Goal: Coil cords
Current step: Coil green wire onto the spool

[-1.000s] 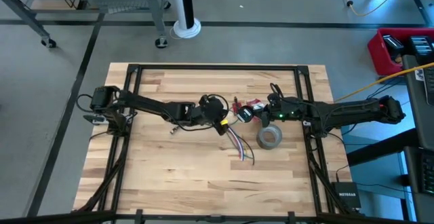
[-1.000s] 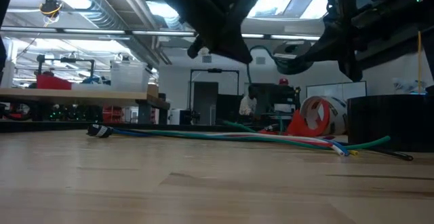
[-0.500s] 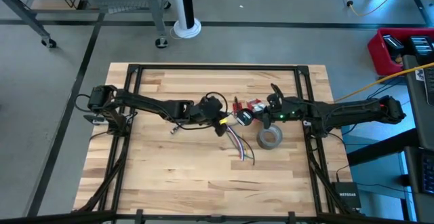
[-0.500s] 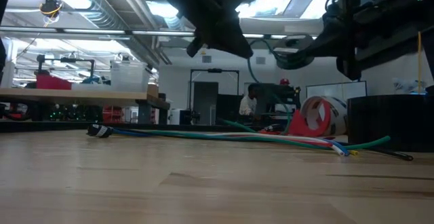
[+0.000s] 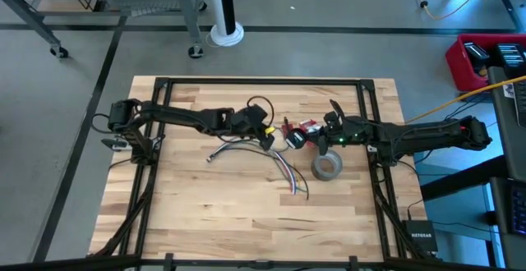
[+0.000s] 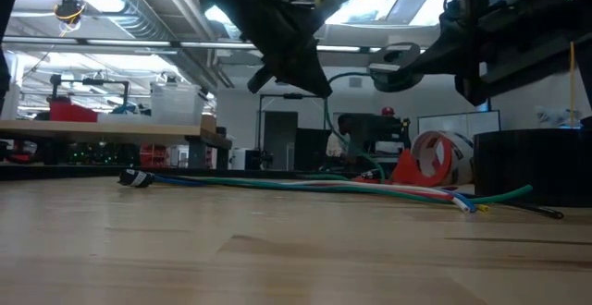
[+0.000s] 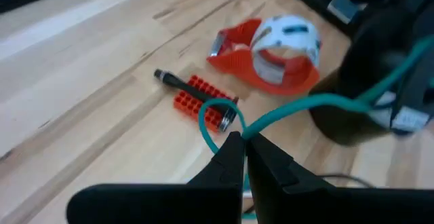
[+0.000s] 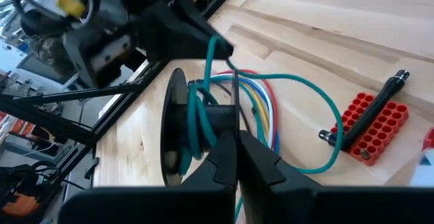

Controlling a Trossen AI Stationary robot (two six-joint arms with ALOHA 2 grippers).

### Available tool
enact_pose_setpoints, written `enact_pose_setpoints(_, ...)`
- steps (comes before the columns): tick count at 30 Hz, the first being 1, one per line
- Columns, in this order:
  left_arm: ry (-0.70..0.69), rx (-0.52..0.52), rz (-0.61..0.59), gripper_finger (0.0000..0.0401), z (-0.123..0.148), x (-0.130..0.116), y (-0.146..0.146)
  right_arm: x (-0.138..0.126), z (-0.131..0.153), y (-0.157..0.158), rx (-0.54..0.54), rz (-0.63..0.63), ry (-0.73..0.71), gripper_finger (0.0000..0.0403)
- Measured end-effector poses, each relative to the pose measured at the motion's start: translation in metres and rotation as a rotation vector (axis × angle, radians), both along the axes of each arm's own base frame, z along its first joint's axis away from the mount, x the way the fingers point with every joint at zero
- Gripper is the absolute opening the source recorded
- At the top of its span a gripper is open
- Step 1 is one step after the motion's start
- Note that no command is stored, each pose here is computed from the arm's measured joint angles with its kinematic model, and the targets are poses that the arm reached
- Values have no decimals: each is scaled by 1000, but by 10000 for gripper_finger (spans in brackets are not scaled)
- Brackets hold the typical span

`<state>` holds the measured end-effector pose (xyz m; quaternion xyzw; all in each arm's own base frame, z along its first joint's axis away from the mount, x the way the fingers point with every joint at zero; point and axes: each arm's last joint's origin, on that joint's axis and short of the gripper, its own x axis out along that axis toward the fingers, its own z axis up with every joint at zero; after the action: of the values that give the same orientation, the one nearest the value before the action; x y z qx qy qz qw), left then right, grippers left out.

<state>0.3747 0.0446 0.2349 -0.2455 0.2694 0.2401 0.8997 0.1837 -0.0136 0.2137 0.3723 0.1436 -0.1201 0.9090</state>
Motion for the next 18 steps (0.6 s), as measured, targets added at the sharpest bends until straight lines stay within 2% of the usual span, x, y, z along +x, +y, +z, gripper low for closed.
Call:
enact_pose_setpoints(7, -150, -49, -41, 0, 11, 6, 13, -1, -5, -3, -59, -90, 56, 2)
enact_pose_setpoints(18, -171, -112, -77, 0, 18, 10, 5, 5, -20, -7, -138, -206, 179, 1)
